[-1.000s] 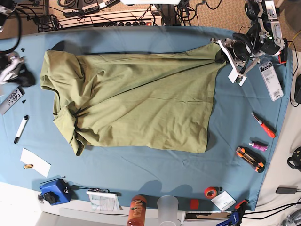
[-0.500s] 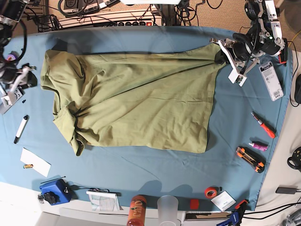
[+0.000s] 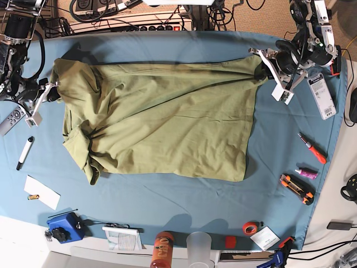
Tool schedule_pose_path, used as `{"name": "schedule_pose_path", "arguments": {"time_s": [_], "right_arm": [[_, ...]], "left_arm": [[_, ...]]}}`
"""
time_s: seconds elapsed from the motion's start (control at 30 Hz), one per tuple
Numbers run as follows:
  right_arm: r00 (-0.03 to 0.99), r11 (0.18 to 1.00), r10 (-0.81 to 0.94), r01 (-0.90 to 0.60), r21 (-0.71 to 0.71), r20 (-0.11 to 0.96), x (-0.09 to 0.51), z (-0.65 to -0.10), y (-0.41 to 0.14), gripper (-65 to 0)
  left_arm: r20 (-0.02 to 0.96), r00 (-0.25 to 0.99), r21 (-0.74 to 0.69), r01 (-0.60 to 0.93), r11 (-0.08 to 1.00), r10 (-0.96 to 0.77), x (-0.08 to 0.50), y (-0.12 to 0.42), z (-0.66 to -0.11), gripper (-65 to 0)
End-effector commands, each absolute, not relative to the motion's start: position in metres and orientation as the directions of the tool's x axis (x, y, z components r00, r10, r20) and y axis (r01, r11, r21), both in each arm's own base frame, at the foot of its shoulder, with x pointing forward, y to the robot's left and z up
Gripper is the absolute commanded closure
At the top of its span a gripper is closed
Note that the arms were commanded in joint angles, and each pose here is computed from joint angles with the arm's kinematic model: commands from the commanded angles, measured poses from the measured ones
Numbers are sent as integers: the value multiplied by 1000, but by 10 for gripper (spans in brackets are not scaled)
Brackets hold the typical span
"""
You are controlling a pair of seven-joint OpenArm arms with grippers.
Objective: Layout the t-shirt on the table in an organized manner, then fold the t-shirt properly
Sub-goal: 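Release the shirt with the right gripper and move it aside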
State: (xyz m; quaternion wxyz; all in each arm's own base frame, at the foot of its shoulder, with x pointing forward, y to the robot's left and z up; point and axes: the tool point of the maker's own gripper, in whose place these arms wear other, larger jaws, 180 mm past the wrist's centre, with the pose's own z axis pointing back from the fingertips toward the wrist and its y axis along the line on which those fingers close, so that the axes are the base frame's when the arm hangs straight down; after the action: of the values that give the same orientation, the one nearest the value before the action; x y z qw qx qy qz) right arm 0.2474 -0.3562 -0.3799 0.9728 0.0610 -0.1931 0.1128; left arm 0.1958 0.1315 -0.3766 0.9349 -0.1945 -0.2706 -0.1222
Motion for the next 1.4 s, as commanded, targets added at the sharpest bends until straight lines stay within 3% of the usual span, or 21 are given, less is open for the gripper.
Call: {"name": "schedule_pose_path", "arguments": {"time_s": [0.0, 0.33, 0.73, 0.97, 1.03, 1.1, 1.13, 1.37], "right_arm": [[888, 972, 195, -232, 39, 417, 255, -364, -370, 0], [809, 995, -98, 77, 60, 580, 246, -324, -442, 0], [759, 957, -288, 245, 153, 584, 217, -355, -444, 0], [811, 965, -258, 189, 182, 526, 207, -364, -428, 0], [845, 965, -250, 175, 197, 473, 199, -362, -426, -82], [824, 967, -241, 156, 203, 512, 207, -345, -433, -170], [814, 969, -232, 146, 199, 532, 212, -335, -438, -181], [731, 987, -151, 78, 138, 665, 243, -256, -469, -181]], "left_arm": [[576, 808, -291, 345, 892, -125, 200, 132, -369, 0], [515, 844, -295, 337, 894, -148, 183, 134, -379, 0], [429, 877, -186, 320, 929, -217, 170, 156, -394, 0], [450, 869, -194, 321, 927, -207, 174, 154, -392, 0], [449, 869, -194, 321, 927, -207, 174, 154, -392, 0], [449, 869, -194, 321, 927, -207, 174, 153, -392, 0], [449, 869, -194, 322, 927, -207, 174, 153, -392, 0], [473, 859, -196, 321, 927, -197, 178, 152, -390, 0]]}}
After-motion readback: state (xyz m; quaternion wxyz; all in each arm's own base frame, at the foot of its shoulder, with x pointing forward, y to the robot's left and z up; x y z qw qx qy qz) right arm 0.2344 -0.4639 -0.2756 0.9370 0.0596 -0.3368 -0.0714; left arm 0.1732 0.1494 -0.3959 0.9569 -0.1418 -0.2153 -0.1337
